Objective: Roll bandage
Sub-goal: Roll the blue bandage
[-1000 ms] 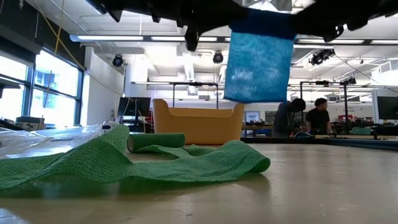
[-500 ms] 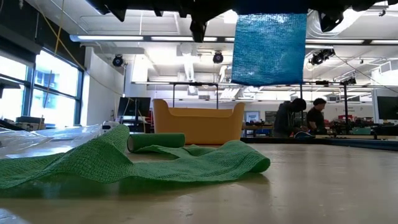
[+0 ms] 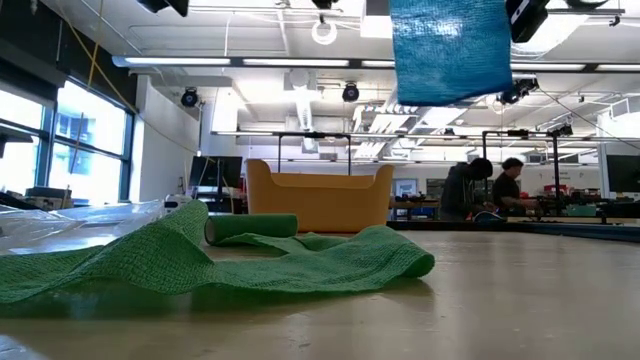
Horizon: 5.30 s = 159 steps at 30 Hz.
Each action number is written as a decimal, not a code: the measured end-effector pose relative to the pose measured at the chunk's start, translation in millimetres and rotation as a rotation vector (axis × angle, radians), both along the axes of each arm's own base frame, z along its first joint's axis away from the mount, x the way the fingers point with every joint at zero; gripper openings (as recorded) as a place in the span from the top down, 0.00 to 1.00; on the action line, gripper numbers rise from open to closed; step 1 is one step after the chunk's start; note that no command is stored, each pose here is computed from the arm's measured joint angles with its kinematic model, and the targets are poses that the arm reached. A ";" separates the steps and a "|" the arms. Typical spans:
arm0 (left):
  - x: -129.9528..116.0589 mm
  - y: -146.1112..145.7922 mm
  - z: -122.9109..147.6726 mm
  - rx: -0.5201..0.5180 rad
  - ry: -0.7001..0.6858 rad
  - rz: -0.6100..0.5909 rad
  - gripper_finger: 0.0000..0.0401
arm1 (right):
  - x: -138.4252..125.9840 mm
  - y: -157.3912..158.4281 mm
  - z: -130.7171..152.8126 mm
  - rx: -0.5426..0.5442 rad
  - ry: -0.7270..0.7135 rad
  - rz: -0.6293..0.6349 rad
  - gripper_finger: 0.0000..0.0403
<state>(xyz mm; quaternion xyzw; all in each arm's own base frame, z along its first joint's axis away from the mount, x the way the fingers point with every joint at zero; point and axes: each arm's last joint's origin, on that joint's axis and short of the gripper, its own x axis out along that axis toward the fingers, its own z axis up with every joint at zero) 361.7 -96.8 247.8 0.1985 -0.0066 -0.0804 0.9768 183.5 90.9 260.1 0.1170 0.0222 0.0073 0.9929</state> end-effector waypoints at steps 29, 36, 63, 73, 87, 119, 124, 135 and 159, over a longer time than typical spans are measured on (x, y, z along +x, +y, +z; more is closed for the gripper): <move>1.5 0.8 -3.1 -0.316 0.016 0.151 0.97 | 0.6 -8.3 -3.3 -0.061 0.054 0.058 0.74; 6.3 23.1 -13.9 -0.598 0.127 0.237 0.98 | -26.9 -16.0 -20.1 -0.040 0.321 0.042 0.61; 41.3 41.4 -100.4 -1.043 0.274 0.151 0.99 | 25.5 48.3 -56.4 -0.124 0.501 0.362 0.57; 42.5 87.0 -135.8 -0.873 0.340 0.443 0.98 | 28.9 21.1 -84.6 -0.304 0.590 0.225 0.57; 44.6 104.1 -152.4 -0.841 0.346 0.466 0.96 | 56.2 -30.3 -144.5 -0.334 0.708 0.051 0.57; 46.4 107.6 -147.8 -0.863 0.356 0.312 0.46 | 48.3 12.0 -160.1 -0.130 0.729 0.265 1.00; 49.8 85.7 -133.2 -0.705 0.265 0.063 0.47 | 47.9 12.3 -145.9 -0.075 0.677 0.257 1.00; 45.3 58.0 -86.4 -0.491 0.104 0.089 0.51 | 28.3 13.0 -77.5 -0.052 0.404 0.241 1.00; 29.8 67.9 -53.7 -0.390 0.165 0.376 0.51 | 4.8 -32.9 -32.6 -0.318 0.269 0.014 1.00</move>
